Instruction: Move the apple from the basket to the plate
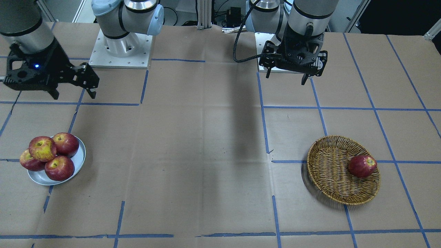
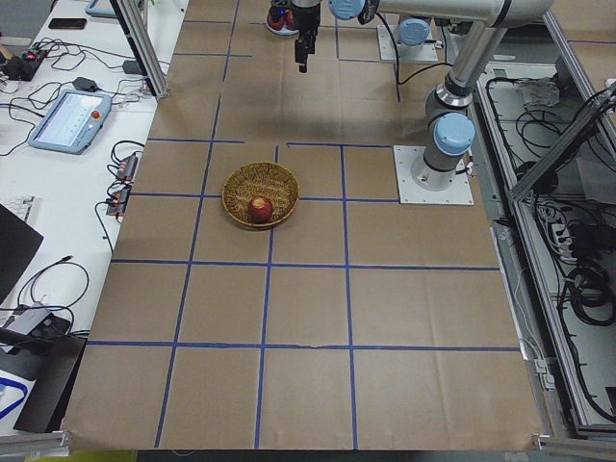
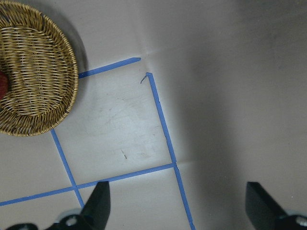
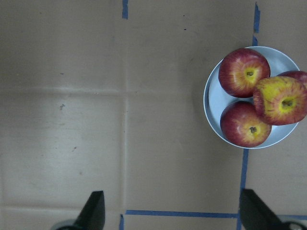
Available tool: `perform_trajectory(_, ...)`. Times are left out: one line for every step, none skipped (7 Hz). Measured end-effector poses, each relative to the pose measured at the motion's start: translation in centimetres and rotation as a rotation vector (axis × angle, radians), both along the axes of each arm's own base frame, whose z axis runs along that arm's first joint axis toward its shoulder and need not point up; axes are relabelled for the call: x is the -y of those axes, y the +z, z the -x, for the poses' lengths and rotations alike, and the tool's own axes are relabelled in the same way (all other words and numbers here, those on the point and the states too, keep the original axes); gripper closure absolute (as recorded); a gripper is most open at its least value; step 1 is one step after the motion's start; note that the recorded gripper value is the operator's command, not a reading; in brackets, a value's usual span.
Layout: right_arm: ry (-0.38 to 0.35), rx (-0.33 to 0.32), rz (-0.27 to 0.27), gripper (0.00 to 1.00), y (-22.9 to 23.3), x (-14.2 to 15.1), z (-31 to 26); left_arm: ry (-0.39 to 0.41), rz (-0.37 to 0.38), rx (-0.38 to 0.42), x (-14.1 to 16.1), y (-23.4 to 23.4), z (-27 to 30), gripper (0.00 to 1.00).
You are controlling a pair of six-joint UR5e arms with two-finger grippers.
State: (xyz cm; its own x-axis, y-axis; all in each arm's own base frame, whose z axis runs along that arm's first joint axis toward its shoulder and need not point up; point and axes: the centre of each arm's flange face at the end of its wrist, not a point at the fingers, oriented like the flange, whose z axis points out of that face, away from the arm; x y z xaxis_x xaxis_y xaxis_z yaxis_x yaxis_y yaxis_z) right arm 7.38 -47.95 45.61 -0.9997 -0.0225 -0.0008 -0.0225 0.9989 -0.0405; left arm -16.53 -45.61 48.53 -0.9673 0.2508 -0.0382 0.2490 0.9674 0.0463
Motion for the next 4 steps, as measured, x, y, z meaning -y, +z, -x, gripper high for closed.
perform_trajectory(-0.017, -0.005, 0.006, 0.0, 0.5, -1.0, -3.0, 0.0, 0.003, -0.001, -0.2, 0.1, 0.0, 0.01)
perform_trajectory(-0.015, -0.006, 0.01, 0.0, 0.7, -1.4, -4.7, 0.0, 0.003, -0.001, -0.3, 0.2, 0.0, 0.01)
perform_trajectory(-0.011, -0.006, 0.01, 0.0, 0.7, -1.6, -5.4, 0.0, 0.003, 0.001, -0.4, 0.2, 0.0, 0.01)
perform_trajectory(-0.008, -0.004, 0.008, 0.0, 0.6, -1.6, -5.7, -0.001, 0.002, 0.002, -0.4, 0.2, 0.0, 0.01)
